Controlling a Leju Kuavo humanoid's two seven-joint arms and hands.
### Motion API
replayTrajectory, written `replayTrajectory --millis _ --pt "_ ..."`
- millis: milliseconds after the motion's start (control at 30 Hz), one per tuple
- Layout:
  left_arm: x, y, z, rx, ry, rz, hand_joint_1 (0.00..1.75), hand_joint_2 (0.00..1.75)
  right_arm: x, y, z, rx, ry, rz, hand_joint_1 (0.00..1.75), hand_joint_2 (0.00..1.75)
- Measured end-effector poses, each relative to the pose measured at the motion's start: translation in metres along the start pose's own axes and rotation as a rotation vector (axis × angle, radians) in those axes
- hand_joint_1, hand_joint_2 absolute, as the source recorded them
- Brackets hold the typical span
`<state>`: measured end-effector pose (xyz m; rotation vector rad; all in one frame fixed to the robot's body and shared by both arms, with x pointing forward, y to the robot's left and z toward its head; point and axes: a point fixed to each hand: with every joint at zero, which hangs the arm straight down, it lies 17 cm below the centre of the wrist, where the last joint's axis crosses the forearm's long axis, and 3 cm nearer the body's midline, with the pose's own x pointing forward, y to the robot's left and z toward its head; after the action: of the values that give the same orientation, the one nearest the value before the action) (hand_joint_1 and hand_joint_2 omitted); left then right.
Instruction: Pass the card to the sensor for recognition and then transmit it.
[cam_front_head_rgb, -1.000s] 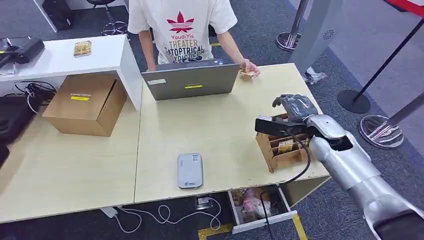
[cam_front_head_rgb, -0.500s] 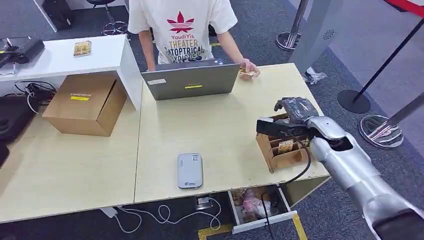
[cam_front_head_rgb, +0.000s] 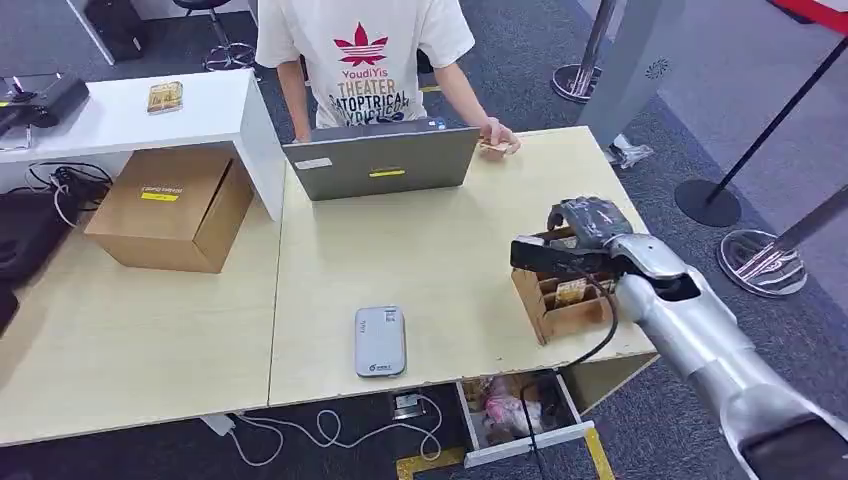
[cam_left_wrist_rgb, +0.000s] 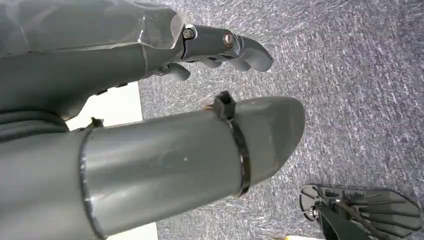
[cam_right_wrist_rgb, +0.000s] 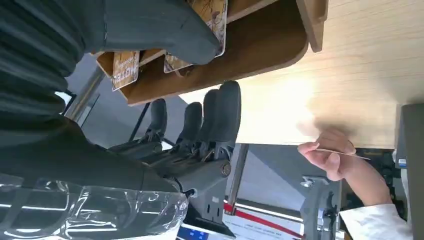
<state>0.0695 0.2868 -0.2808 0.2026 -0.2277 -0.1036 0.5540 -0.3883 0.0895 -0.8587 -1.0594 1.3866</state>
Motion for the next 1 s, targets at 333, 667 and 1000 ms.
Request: replayTrajectory --millis 333,667,1000 --pt "-0.0004 0.0004 -0.0001 0.002 0.003 0.005 0.00 0.00 -0.0004 -0.0060 -0.0031 -0.005 0.002 0.002 1.03 1.75" --pt "-0.0010 0.0008 -0.0001 0.004 0.005 0.013 0.00 0.00 -0.0034 -0.0072 -0.0047 0.000 0.005 0.001 0.96 1.75" --pt "-0.0010 0.0010 -0.0001 0.005 0.005 0.015 0.00 0.00 -0.0039 -0.0047 -0.0043 0.001 0.006 -0.009 0.91 1.75"
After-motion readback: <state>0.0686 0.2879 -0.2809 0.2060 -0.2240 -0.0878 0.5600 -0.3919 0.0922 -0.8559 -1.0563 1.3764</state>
